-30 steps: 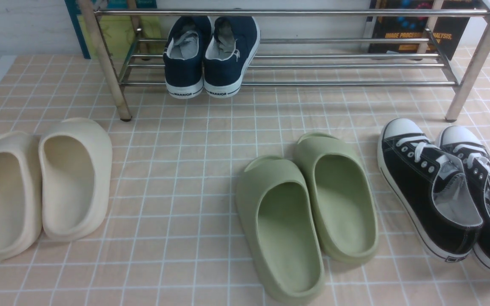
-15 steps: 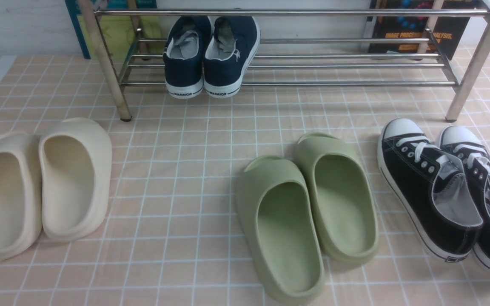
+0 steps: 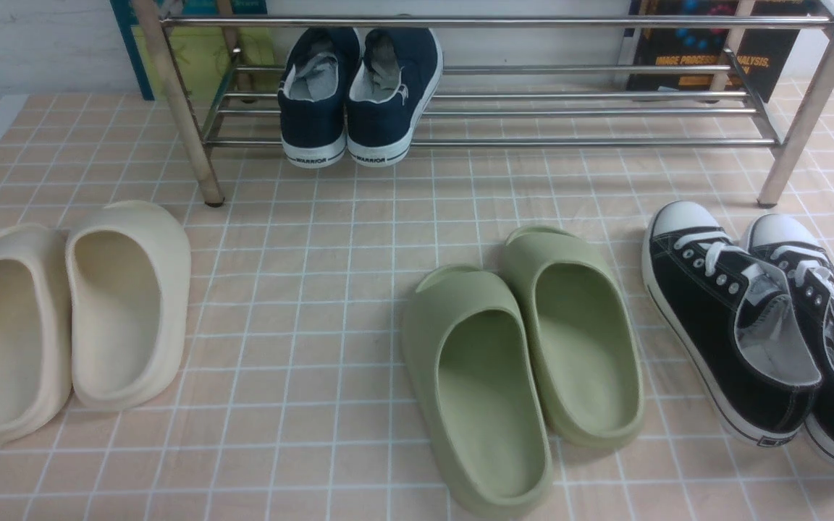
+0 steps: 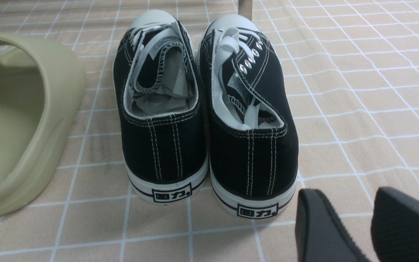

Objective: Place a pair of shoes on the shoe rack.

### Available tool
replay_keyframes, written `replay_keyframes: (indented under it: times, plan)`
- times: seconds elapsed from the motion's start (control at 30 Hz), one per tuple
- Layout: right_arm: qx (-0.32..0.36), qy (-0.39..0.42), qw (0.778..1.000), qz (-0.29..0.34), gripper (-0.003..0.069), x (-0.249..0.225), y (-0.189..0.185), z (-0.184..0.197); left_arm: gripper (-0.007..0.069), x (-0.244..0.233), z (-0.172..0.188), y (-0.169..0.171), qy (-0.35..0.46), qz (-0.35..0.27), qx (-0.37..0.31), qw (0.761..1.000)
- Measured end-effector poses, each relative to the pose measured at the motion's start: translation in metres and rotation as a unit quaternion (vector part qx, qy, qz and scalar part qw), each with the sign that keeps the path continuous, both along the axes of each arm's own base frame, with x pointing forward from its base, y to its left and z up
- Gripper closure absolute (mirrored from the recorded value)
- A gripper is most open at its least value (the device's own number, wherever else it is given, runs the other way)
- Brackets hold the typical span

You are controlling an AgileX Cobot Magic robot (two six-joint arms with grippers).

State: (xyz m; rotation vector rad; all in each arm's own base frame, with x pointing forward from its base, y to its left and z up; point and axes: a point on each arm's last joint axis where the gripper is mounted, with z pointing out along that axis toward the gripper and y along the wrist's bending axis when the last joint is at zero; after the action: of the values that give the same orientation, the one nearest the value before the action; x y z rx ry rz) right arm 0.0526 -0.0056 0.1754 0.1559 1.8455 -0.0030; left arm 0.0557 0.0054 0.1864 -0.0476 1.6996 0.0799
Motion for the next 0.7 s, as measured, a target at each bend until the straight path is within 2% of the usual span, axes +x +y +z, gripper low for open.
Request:
replay_keyframes:
  times: [0.27, 0.7]
  plan:
    - [0.0, 0.0, 1.0, 0.0, 0.0421, 0.0, 0.0, 0.0, 0.0607, -0.002, -0.012, -0.001, 0.069, -0.01, -0.006, 0.998]
    - [0.0, 0.0, 1.0, 0.0, 0.0421, 0.0, 0.0, 0.0, 0.0606, -0.003, -0.013, -0.001, 0.079, -0.011, -0.01, 0.997]
